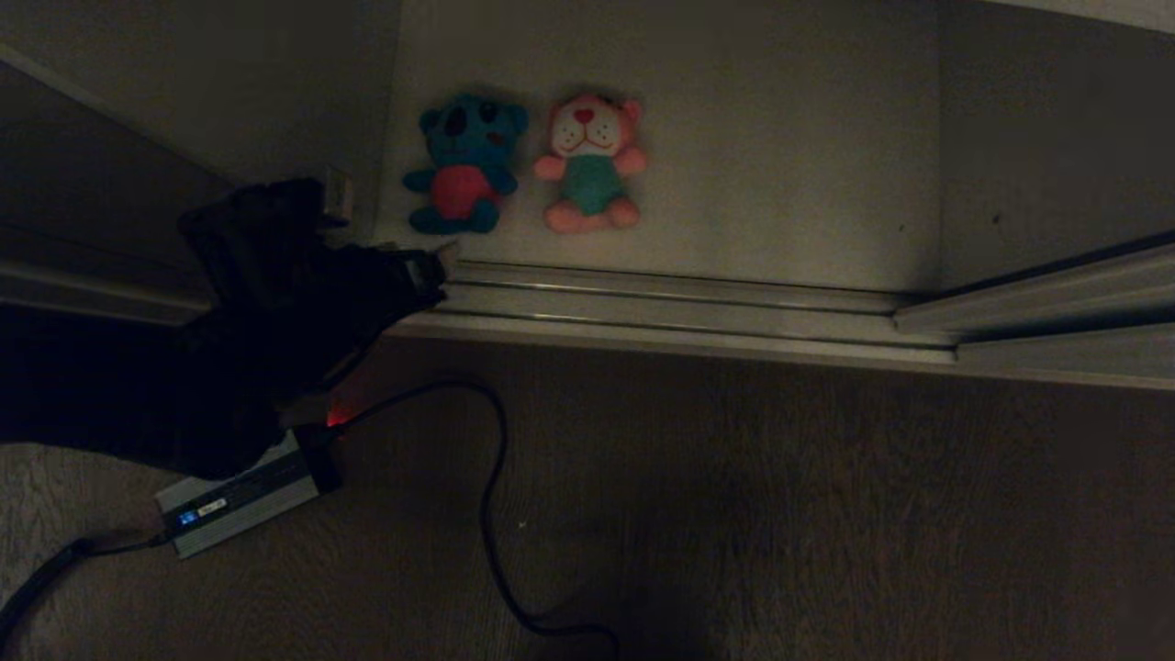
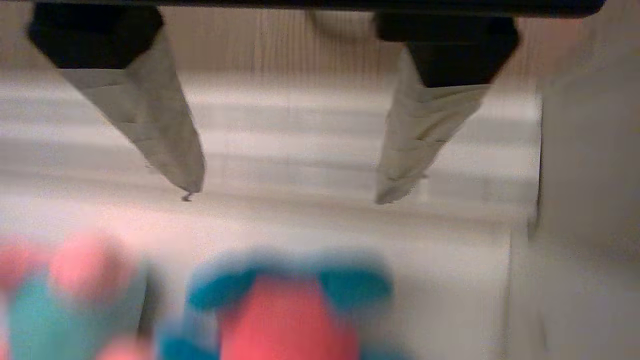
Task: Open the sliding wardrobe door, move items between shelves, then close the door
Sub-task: Place the blue doll on the higher shelf
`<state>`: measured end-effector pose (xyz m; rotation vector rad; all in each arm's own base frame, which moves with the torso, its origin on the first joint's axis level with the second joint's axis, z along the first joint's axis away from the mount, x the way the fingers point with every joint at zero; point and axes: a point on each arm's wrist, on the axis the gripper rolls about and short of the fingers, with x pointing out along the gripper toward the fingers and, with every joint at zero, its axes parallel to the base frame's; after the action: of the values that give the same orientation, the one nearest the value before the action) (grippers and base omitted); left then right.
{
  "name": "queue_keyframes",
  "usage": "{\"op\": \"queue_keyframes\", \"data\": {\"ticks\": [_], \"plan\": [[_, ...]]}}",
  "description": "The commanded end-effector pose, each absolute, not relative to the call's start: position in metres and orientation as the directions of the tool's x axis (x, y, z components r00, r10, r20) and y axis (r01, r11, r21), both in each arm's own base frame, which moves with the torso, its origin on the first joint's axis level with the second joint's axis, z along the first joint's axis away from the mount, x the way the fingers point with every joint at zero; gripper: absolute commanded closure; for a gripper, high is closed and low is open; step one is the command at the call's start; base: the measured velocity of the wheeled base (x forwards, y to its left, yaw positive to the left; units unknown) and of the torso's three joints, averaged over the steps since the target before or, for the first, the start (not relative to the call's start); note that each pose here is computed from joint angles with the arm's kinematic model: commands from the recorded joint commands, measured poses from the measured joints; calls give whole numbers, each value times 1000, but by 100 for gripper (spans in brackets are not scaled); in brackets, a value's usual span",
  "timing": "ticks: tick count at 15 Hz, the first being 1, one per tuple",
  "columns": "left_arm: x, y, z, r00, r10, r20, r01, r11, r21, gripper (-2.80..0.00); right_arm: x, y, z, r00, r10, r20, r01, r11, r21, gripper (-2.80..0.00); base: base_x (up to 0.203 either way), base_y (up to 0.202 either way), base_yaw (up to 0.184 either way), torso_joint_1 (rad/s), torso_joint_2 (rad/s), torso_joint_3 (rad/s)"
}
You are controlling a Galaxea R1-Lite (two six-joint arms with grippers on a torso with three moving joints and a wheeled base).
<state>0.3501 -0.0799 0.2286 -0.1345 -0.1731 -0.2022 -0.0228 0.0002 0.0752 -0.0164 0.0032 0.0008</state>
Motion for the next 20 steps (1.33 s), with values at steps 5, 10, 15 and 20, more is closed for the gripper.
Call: {"op": "queue_keyframes", "data": {"ticks": [5,10,15,20], "plan": [[387,-87,224,954,-153,256,189,975,-120,-280,-23,0,74,1000,2,-5,-2,1000,-17,0,0,0,0,0,0,0],[427,-97,223,932,-149,330,202,971,-131,-280,-23,0,74,1000,0,-5,0,1000,-17,0,0,0,0,0,0,0],[457,-106,216,911,-154,382,218,967,-131,-280,-23,0,74,1000,2,-5,-2,1000,-17,0,0,0,0,0,0,0],[458,-109,220,906,-152,395,221,966,-135,0,-23,0,74,1000,2,-5,-2,1000,-17,0,0,0,0,0,0,0]]}}
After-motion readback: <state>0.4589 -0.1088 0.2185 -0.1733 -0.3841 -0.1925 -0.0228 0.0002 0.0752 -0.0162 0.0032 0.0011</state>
